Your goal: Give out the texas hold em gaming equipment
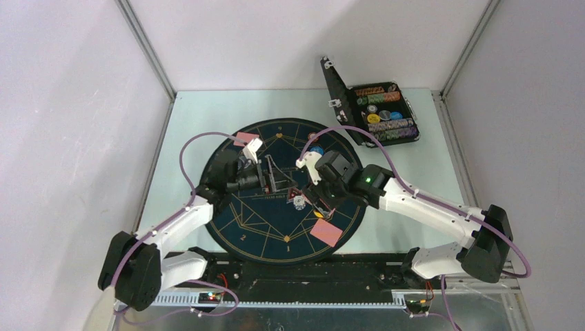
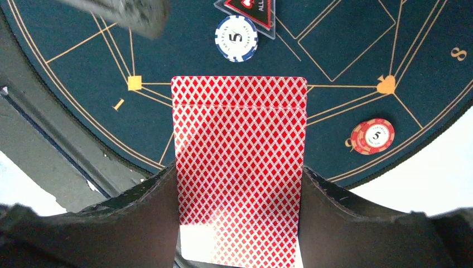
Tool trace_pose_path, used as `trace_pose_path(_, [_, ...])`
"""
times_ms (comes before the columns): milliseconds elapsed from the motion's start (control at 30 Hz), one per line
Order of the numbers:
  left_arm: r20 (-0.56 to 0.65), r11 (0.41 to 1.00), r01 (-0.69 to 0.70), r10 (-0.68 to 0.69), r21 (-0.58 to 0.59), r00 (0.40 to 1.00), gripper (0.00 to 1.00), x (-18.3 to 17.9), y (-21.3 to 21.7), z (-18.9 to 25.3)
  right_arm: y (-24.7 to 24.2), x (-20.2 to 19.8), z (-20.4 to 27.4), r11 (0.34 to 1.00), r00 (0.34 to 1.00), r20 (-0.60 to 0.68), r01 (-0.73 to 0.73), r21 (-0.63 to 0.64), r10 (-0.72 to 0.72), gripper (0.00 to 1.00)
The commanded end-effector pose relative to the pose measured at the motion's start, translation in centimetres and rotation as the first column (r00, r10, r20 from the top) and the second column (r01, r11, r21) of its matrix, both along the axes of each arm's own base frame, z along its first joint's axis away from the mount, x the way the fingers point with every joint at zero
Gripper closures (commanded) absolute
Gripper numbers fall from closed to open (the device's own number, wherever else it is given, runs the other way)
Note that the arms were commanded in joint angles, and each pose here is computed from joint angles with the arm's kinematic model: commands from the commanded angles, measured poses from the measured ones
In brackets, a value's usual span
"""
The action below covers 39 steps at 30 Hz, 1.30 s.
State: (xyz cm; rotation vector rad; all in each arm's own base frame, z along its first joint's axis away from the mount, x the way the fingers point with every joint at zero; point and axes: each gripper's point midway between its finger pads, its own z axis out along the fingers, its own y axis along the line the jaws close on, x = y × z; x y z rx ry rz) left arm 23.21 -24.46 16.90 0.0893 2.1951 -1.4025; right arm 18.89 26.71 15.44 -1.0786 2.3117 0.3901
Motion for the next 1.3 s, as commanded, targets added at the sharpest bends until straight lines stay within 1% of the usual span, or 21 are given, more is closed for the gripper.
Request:
trace_pose_path(0, [0.086,0.989,0.076,-0.066,-0.130,0.994,0.00,-1.2,-2.4,3.1,0.9,-0.4,0.8,0.999,0.999,0.027,-0.043,0.031,0.042,1.00])
trace_pose_path(100, [0.070,0.984,0.136,-0.129,-0.116,0.989,0.00,-2.1,-3.8,2.5,1.0,-0.6,1.0,0.998,0.998,0.030,-0.052,0.033,0.051,1.00])
trace_pose_path(233, [0.086,0.973,0.202,-0.192,-0.114,0.978,0.00,-2.9,-5.4,2.6,1.0,-0.8,1.2,0.998,0.998,0.032,-0.055,0.041,0.053,1.00])
trace_pose_path(333, [0.097,0.970,0.225,-0.216,-0.096,0.972,0.00,-3.3,-6.1,2.3,1.1,-0.8,1.4,0.997,0.998,0.038,-0.056,0.048,0.055,1.00])
trace_pose_path(467, [0.067,0.966,0.246,-0.242,-0.073,0.968,0.00,-4.0,-6.7,1.1,1.4,-1.1,1.8,0.995,0.997,0.032,-0.072,0.069,0.070,1.00])
trace_pose_path(600, [0.051,0.957,0.274,-0.271,-0.091,0.961,0.00,-4.6,-7.5,0.8,1.6,-1.4,2.0,0.993,0.996,0.025,-0.084,0.085,0.082,1.00])
trace_pose_path(633, [0.062,0.956,0.275,-0.270,-0.098,0.961,0.00,-4.5,-7.7,1.0,1.6,-1.4,2.0,0.993,0.996,0.026,-0.084,0.087,0.082,1.00])
trace_pose_path(800, [0.063,0.964,0.248,-0.243,-0.092,0.968,0.00,-3.9,-7.9,0.8,1.7,-1.5,2.2,0.991,0.996,0.025,-0.091,0.097,0.089,1.00])
trace_pose_path(867, [0.057,0.979,0.202,-0.199,-0.042,0.978,0.00,-3.1,-7.5,0.0,1.7,-1.5,2.3,0.991,0.996,0.026,-0.091,0.098,0.089,1.00])
trace_pose_path(933, [0.018,0.987,0.159,-0.159,0.031,0.987,0.00,-2.9,-6.7,-1.5,1.7,-1.6,2.4,0.991,0.996,0.028,-0.093,0.099,0.090,1.00])
trace_pose_path(1033, [0.039,0.989,0.131,-0.133,0.064,0.990,0.00,-2.7,-6.0,-1.5,1.6,-1.6,2.4,0.991,0.996,0.027,-0.091,0.098,0.089,1.00])
trace_pose_path(1267, [0.039,0.986,0.069,-0.076,0.150,0.996,0.01,-2.3,-4.4,-2.2,1.4,-1.6,2.8,0.990,0.996,0.036,-0.088,0.107,0.085,1.00])
